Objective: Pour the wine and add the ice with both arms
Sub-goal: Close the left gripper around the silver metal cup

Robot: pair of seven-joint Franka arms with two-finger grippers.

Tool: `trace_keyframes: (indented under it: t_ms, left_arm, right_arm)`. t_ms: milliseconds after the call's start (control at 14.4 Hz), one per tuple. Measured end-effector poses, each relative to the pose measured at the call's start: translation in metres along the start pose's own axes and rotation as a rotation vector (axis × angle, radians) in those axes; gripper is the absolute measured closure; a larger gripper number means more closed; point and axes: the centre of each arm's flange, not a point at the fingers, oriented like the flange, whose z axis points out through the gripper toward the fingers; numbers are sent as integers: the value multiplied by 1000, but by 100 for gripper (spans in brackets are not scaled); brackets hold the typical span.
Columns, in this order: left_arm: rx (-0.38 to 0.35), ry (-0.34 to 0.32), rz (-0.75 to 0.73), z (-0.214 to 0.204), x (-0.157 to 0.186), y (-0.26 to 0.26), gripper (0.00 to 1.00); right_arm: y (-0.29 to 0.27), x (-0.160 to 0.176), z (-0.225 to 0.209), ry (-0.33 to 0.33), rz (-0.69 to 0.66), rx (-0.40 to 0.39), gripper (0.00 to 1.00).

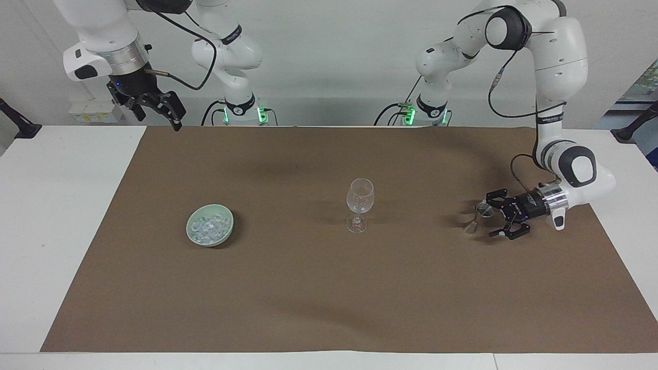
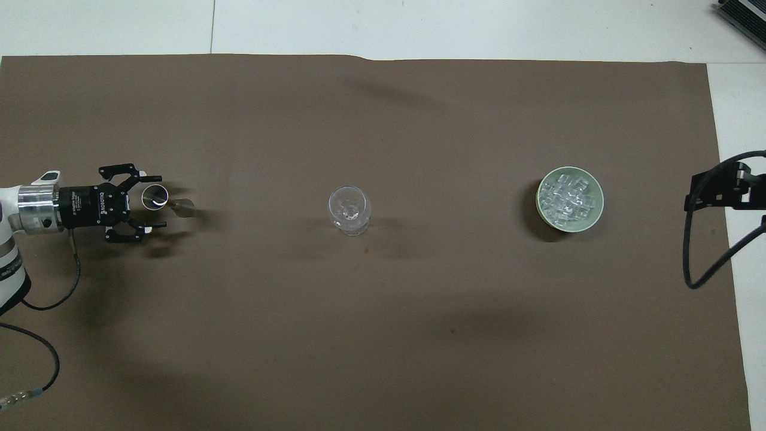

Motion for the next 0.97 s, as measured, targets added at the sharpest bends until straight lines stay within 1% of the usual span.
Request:
trace_keyframes:
  t_ms: [208,486,972]
  left_arm:
    - [-16,-25,-9,5,6,0,0]
    - [-29,-46,-12,7,4,1,0]
    - [-13,-77,16,12,0,0,0]
  right_arm:
    - [0,0,0,0,0,0,0]
    - [0,0,0,0,0,0,0]
    - [0,0,0,0,0,0,0]
